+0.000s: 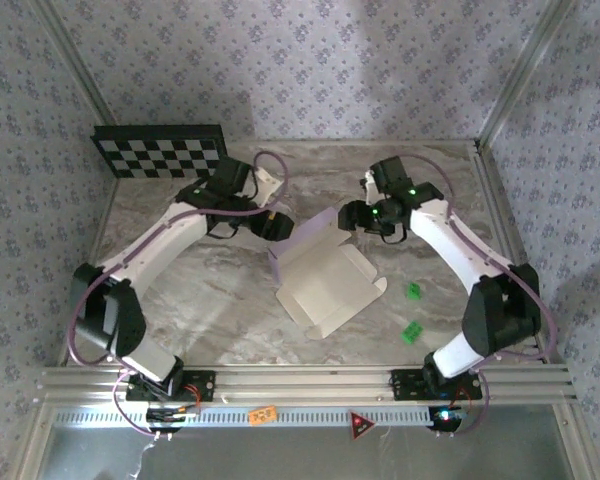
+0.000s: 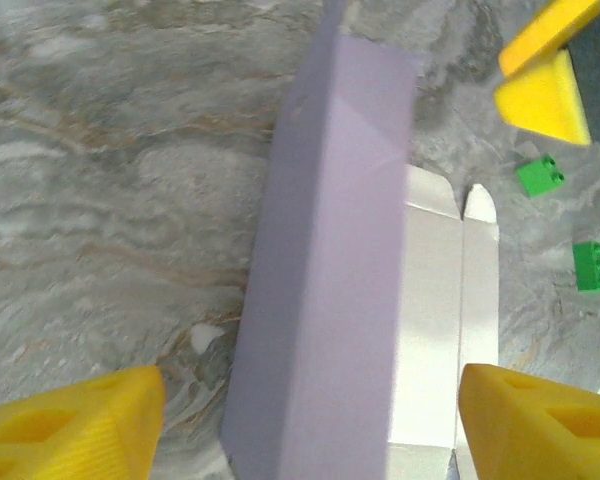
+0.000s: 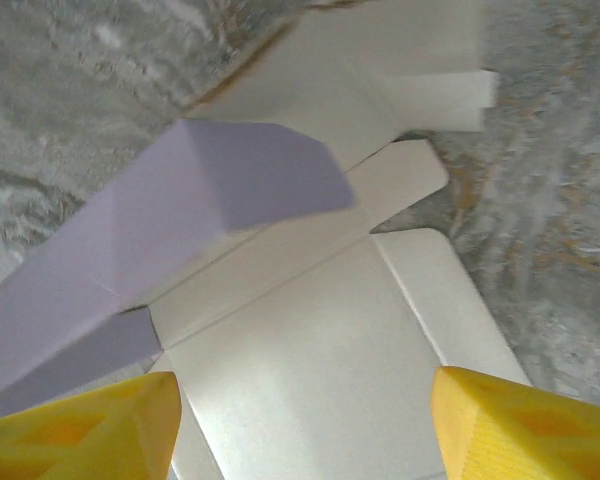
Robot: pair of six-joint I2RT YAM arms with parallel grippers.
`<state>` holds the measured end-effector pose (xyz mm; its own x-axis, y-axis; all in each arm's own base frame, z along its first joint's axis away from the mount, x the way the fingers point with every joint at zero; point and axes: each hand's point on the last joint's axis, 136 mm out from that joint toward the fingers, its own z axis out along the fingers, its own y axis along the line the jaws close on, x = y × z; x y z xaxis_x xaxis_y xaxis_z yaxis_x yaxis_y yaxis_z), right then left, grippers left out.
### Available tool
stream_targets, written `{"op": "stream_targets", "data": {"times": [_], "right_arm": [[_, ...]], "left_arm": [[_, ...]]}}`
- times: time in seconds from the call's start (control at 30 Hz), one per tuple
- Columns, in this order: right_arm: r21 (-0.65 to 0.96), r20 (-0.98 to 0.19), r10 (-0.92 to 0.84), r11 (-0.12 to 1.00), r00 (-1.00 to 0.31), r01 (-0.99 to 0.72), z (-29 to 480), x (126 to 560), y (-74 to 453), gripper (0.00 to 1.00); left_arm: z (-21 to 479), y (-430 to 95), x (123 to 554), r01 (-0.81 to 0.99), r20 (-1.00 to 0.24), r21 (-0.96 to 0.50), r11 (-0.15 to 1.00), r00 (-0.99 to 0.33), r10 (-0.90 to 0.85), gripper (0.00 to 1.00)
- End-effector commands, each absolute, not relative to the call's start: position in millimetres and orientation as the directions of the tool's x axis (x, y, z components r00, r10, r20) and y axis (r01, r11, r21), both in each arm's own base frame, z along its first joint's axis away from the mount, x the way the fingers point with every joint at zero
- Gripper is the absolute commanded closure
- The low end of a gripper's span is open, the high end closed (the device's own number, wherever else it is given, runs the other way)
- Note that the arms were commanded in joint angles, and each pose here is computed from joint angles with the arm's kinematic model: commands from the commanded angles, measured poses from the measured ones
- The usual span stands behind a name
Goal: Fold the paper box
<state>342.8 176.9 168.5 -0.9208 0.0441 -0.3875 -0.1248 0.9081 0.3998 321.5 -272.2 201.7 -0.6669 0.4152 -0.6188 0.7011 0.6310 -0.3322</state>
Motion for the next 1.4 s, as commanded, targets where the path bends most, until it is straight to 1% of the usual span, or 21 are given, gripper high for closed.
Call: {"op": "stream_targets", "data": {"times": [0.0, 0.13, 0.3, 0.4, 0.5, 0.67, 0.73, 0.83, 1.07, 1.2, 1.37], "right_arm": [[0.438, -0.411, 0.115, 0.895, -0.904, -0.085, 172.8, 343.9, 164.8, 0.31], [0.441, -0.386, 0.142, 0.896, -0.912, -0.047, 159.5, 334.2, 151.3, 0.31], [0.443, -0.378, 0.160, 0.896, -0.912, -0.027, 151.4, 325.6, 143.4, 0.31], [0.443, -0.366, 0.171, 0.896, -0.915, -0.010, 145.0, 319.8, 139.1, 0.31], [0.462, -0.388, 0.181, 0.887, -0.904, -0.021, 142.3, 324.8, 141.0, 0.32], [0.525, -0.419, 0.189, 0.849, -0.888, -0.067, 132.2, 335.0, 153.1, 0.34], [0.557, -0.425, 0.201, 0.827, -0.882, -0.080, 129.4, 343.8, 157.7, 0.36], [0.585, -0.426, 0.209, 0.806, -0.880, -0.091, 121.6, 358.4, 164.9, 0.37], [0.653, -0.379, 0.240, 0.754, -0.894, -0.075, 84.4, 388.1, 177.2, 0.42], [0.682, -0.351, 0.268, 0.729, -0.897, -0.050, 63.4, 399.9, 178.7, 0.42], [0.704, -0.347, 0.289, 0.709, -0.892, -0.044, 48.2, 411.2, 179.5, 0.43]], "left_arm": [[193.0, -289.1, 309.1, 0.784, -0.579, -0.305, 0.540, -0.603, 0.548, 0.18], [185.1, -306.7, 317.1, 0.813, -0.561, -0.321, 0.485, -0.576, 0.595, 0.10], [169.8, -321.1, 322.9, 0.834, -0.504, -0.334, 0.438, -0.551, 0.665, 0.10], [160.6, -326.3, 322.4, 0.834, -0.462, -0.354, 0.423, -0.550, 0.696, 0.12], [155.2, -328.1, 323.6, 0.827, -0.448, -0.368, 0.425, -0.559, 0.698, 0.16], [155.6, -327.8, 323.8, 0.823, -0.461, -0.372, 0.430, -0.566, 0.684, 0.24], [157.6, -327.2, 323.3, 0.818, -0.469, -0.383, 0.430, -0.573, 0.672, 0.30], [160.3, -326.2, 324.0, 0.808, -0.481, -0.397, 0.436, -0.587, 0.650, 0.34], [160.0, -323.1, 322.4, 0.796, -0.484, -0.410, 0.446, -0.604, 0.633, 0.35], [159.1, -321.4, 323.6, 0.790, -0.483, -0.416, 0.451, -0.612, 0.626, 0.38], [160.8, -320.0, 324.2, 0.786, -0.482, -0.426, 0.448, -0.617, 0.622, 0.41]]}}
